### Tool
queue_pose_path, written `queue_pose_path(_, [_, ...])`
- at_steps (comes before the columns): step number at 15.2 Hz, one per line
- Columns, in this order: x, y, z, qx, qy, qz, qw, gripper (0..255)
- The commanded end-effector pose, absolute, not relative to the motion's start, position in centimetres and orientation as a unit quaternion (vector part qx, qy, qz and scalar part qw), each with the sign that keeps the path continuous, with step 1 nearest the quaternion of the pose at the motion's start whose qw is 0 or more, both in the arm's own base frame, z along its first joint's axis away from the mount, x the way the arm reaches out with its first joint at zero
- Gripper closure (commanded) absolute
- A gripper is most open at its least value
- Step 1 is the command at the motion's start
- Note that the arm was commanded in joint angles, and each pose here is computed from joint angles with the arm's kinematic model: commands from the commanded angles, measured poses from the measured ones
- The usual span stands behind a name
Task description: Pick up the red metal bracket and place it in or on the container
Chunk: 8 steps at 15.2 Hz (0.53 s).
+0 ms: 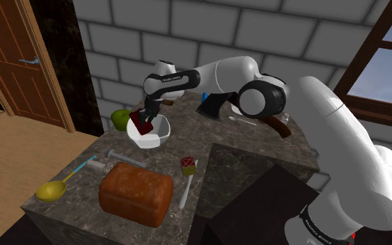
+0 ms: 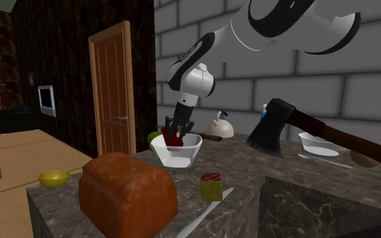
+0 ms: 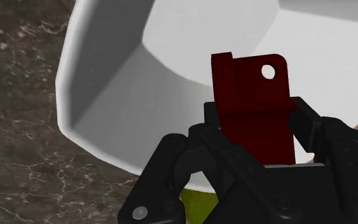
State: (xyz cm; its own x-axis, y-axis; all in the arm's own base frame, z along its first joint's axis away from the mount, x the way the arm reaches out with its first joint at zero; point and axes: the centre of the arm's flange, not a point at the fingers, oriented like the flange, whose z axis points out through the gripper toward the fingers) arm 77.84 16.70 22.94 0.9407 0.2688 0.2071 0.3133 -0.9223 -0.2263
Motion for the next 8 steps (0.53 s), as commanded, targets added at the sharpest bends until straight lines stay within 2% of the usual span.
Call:
queue_pose_path(1, [77.7,16.5,24.0,-0.977,-0.149,-0.087,0.129,255])
queue_pose_path(8, [77.7,16.5,27.7,-0.977,-0.149,-0.087,0.129,255])
